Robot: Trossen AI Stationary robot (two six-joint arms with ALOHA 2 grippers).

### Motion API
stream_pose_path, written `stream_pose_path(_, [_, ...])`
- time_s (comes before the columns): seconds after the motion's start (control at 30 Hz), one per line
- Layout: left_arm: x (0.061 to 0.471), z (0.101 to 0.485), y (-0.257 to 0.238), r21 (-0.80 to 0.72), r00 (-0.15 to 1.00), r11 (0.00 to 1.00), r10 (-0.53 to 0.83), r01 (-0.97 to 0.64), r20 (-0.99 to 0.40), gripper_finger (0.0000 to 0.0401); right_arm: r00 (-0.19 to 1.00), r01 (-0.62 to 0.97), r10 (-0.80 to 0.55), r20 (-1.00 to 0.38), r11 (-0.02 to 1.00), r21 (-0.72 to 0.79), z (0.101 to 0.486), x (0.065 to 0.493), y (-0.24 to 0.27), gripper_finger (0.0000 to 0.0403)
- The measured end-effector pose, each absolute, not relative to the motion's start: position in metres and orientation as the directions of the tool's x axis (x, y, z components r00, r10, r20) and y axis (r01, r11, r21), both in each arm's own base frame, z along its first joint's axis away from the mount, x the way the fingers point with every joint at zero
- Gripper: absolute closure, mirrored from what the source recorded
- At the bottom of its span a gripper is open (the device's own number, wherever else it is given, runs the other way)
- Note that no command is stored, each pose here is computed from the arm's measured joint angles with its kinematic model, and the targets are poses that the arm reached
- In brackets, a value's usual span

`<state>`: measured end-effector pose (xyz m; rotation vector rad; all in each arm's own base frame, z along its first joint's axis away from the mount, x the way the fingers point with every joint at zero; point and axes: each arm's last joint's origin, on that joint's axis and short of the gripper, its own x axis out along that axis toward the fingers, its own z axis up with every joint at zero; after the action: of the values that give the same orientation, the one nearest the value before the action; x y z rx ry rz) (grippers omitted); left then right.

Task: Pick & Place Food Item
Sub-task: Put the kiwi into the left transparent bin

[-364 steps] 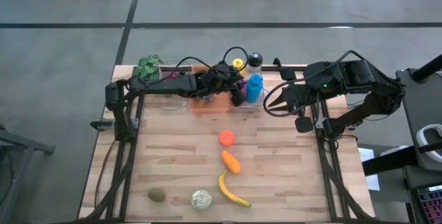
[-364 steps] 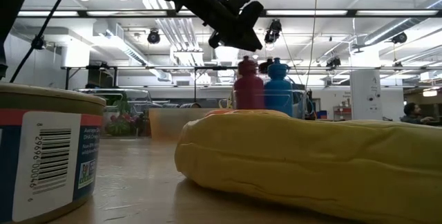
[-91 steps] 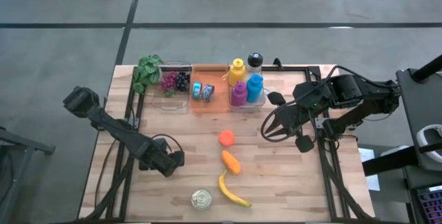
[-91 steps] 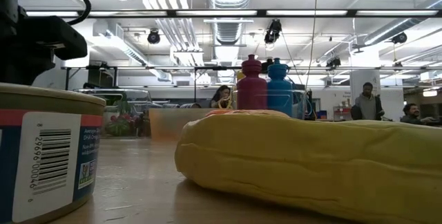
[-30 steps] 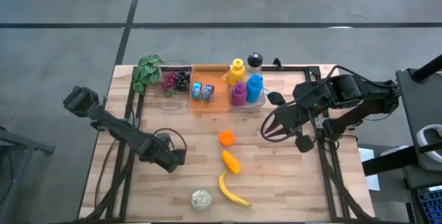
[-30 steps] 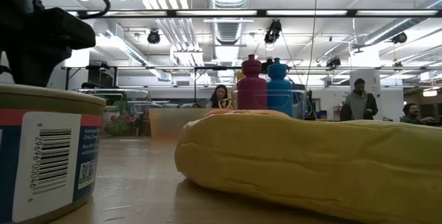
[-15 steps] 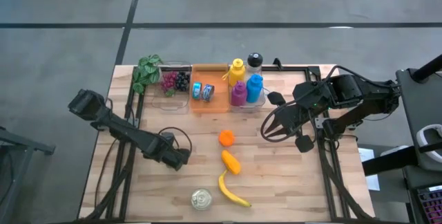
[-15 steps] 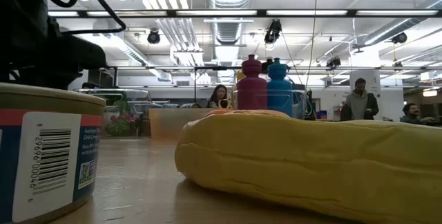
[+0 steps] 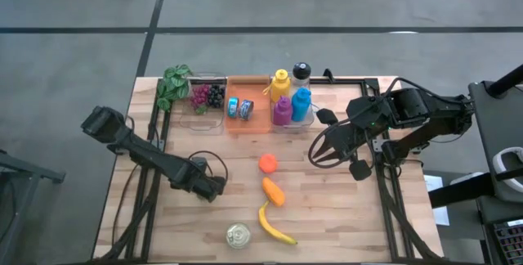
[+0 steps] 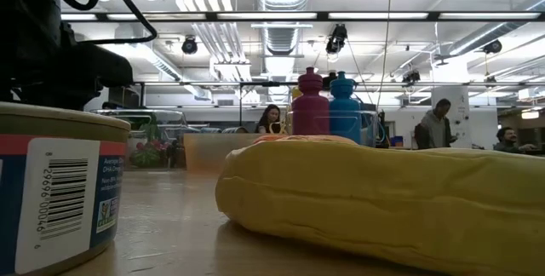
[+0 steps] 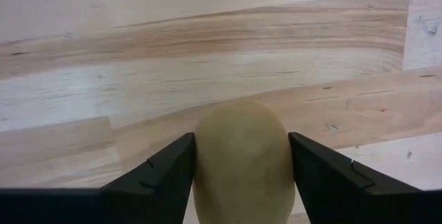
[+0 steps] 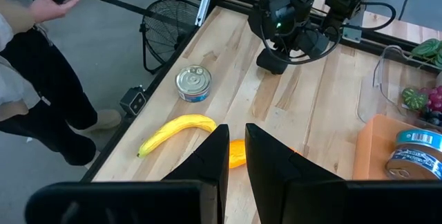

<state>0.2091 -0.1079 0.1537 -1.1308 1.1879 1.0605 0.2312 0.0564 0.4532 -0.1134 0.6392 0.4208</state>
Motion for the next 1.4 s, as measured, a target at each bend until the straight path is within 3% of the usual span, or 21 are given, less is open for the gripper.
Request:
stream_pose_path(0.27, [0.209,0.154,-0.108,-0.085,0.088,0.134,0.017,-0.987,-0.996,0.0215,0.722,-0.415,0.346,-0.6,0.91,0.025,0.453,0.231,0.056,0.036])
stream_pose_path(1.0, [0.209,0.161,-0.108,-0.112,0.113,0.134,0.001,-0.985,-0.994,0.0239,0.721,-0.415,0.346,-0.6,0.91,0.025,0.453,0.231,0.057,0.036])
stream_pose_path(1.4, [0.198,0.218,-0.098,-0.189,0.199,0.127,0.069,-0.974,-0.978,0.024,0.722,-0.414,0.346,-0.6,0.91,0.025,0.453,0.231,0.056,0.036])
